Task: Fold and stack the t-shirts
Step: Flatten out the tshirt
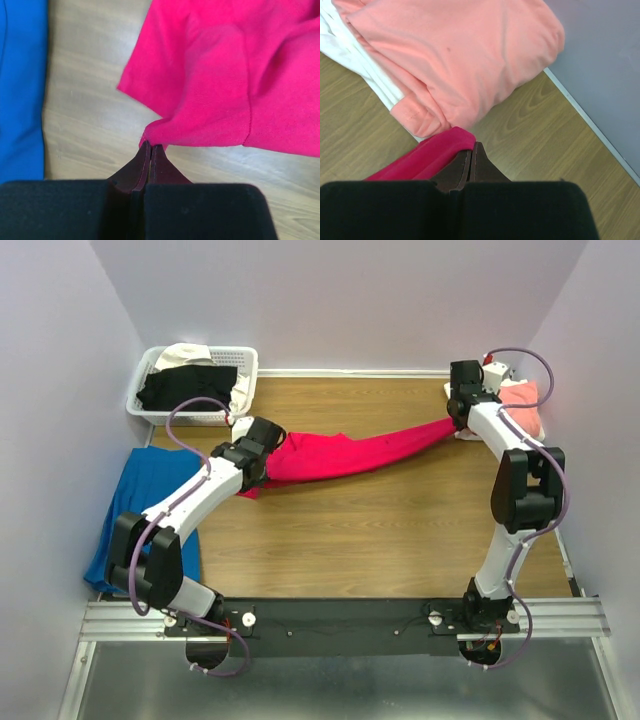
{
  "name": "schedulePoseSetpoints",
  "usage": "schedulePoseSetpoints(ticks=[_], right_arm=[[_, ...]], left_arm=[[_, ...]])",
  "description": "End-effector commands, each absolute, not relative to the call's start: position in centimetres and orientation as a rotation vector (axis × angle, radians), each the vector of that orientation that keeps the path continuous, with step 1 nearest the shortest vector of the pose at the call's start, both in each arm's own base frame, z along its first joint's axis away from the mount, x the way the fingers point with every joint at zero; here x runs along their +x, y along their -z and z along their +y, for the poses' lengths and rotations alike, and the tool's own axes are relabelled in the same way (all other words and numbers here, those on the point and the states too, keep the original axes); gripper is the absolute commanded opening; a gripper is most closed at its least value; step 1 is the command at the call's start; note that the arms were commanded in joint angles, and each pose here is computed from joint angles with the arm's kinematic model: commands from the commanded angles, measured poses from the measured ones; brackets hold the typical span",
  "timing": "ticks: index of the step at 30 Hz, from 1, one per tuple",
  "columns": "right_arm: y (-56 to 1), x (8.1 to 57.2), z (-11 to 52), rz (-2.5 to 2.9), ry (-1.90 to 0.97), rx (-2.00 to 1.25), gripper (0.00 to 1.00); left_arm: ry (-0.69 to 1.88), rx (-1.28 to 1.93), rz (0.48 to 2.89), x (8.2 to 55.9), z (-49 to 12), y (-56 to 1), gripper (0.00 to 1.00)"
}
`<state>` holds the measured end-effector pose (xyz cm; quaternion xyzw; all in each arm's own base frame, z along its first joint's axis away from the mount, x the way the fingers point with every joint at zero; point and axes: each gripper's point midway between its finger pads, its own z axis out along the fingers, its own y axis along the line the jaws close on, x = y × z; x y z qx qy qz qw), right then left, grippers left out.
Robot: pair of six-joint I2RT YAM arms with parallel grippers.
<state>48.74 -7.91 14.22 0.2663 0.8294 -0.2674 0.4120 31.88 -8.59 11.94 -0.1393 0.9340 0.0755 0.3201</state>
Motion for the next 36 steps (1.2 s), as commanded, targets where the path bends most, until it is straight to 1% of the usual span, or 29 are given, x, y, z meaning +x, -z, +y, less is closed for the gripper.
schedulePoseSetpoints(ticks=[1,7,12,13,15,17,21,22,23,29,32,34,36], right_arm=[[-14.4,49.0,-8.9,2.06,0.709,0.704,0.01],[-19.2,48.9,-8.6,1.982,0.641,0.705,0.01],[-24.2,47.8,-8.3,1.919,0.569,0.674,0.01],[-26.3,47.1,-8.4,1.88,0.548,0.678,0.01],[-28.2,46.3,-8.3,1.853,0.536,0.665,0.01],[-31.5,44.7,-8.5,1.79,0.504,0.668,0.01],[-36.2,41.5,-8.6,1.692,0.455,0.668,0.01],[-36.7,40.9,-8.6,1.679,0.445,0.669,0.01],[-38.5,39.6,-8.5,1.637,0.416,0.67,0.01],[-42.3,35.8,-8.2,1.533,0.321,0.68,0.01],[-43.8,34.9,-7.8,1.496,0.271,0.676,0.01],[-43.4,35.5,-7.4,1.509,0.25,0.673,0.01],[-42.1,36.6,-7.2,1.536,0.247,0.686,0.01]], left_arm=[[-0.139,-0.515,2.283,32.6,-7.9,-16.4,0.0],[-0.137,-0.574,2.048,34.2,-6.2,-25.8,0.0],[-0.121,-0.593,1.913,34.6,-5.3,-32.1,0.0],[-0.106,-0.604,1.88,34.6,-5.1,-33.8,0.0],[-0.105,-0.618,1.831,34.1,-4.5,-35.7,0.0],[-0.091,-0.622,1.786,33.7,-4.0,-37.7,0.0],[-0.045,-0.617,1.664,31.4,-2.5,-41.7,0.0],[-0.044,-0.608,1.653,31.1,-2.3,-41.9,0.0],[-0.038,-0.582,1.625,30.8,-2.1,-42.8,0.0],[0.006,-0.543,1.442,26.7,0.2,-46.3,0.0],[0.039,-0.515,1.417,26.9,-0.3,-46.8,0.0],[0.038,-0.489,1.442,27.8,-1.0,-46.3,0.0],[0.022,-0.453,1.508,29.9,-2.4,-44.5,0.0]])
